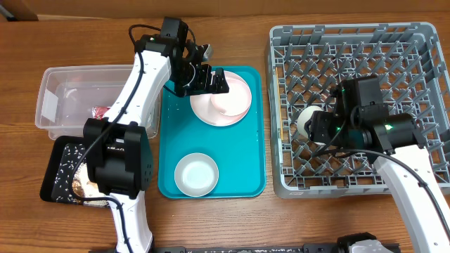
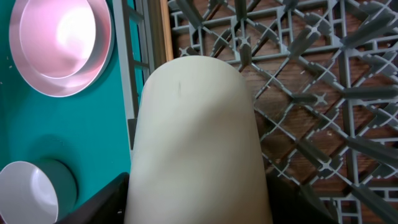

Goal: Sort waste into correct bins and load items into the dishwasher
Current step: 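Set the cup upright in the rack with the right gripper, then grasp the rim of the small pink bowl with the left gripper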

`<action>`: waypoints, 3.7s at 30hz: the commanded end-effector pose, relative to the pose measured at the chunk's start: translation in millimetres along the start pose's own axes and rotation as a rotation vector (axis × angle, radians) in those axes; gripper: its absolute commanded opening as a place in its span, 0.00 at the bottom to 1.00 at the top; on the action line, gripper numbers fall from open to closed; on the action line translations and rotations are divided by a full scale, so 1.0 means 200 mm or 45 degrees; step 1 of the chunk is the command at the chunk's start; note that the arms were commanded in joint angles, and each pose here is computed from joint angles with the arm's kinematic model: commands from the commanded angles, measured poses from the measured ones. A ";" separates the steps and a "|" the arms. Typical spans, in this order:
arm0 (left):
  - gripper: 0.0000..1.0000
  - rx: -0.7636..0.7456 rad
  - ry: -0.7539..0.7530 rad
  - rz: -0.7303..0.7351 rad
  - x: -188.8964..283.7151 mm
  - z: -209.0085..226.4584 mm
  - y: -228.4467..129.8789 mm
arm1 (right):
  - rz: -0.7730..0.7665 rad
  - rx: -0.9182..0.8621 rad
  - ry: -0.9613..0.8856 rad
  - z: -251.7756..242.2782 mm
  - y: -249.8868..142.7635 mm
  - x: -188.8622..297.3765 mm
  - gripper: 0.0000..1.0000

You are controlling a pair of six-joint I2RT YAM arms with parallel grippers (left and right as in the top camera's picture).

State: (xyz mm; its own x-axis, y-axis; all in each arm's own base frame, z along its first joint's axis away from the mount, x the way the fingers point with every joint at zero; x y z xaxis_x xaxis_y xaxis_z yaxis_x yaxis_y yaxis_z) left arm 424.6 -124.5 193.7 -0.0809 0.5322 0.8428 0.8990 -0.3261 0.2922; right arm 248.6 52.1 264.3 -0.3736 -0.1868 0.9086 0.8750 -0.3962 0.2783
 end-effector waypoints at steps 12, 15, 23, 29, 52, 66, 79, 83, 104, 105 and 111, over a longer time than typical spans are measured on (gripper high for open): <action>1.00 -0.016 0.014 -0.030 0.05 -0.05 0.00 | 0.136 -0.016 -0.027 0.01 0.02 -0.18 0.36; 1.00 -0.016 0.014 -0.030 0.05 -0.05 0.00 | 0.157 -0.019 -0.041 0.01 0.02 -0.21 0.37; 1.00 -0.016 0.014 -0.030 0.05 -0.05 0.00 | 0.162 -0.020 -0.043 0.00 0.02 -0.21 0.73; 1.00 -0.016 0.014 -0.030 0.05 -0.05 0.00 | 0.162 -0.020 -0.043 0.00 0.02 -0.21 0.80; 1.00 -0.093 0.035 -0.161 0.06 -0.04 0.09 | 0.166 -0.020 -0.018 0.01 0.02 -0.21 0.83; 1.00 -0.079 0.128 0.003 -0.11 -0.07 -0.01 | 0.136 -0.015 0.002 0.02 0.04 -0.21 0.89; 1.00 0.105 0.363 0.034 -0.19 0.02 -0.07 | 0.135 -0.014 0.003 0.02 0.04 -0.21 0.89; 1.00 0.096 0.363 -0.005 -0.24 0.04 -0.08 | 0.135 -0.014 0.003 0.02 0.04 -0.21 0.89; 0.14 0.096 0.261 -0.050 -0.23 0.00 -0.04 | 0.137 -0.014 0.001 0.02 0.04 -0.21 0.89; 0.10 0.094 0.261 -0.055 -0.23 0.00 -0.04 | 0.134 -0.014 0.002 0.02 0.04 -0.21 0.89; 0.04 0.150 0.241 -0.082 -0.21 0.02 -0.02 | -0.006 0.007 0.046 0.07 0.13 -0.18 0.87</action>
State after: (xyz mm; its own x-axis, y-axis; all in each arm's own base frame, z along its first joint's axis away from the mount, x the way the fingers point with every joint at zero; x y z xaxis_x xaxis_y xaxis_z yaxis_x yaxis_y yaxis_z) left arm 420.7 -143.7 139.9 -0.1751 0.3579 0.9172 0.9347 -0.2322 0.2691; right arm 282.2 61.7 232.6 -0.3346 -0.2317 0.9134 0.8925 -0.3890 0.2282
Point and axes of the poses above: each gripper's point midway between its finger pads, its own x axis back along the fingers, its own z axis along the line the jaws close on, y = z × x, the point moved 10 cm from there along x, back along the fingers, and after that the axes turned 14 degrees about -x, right-handed, at the moved point
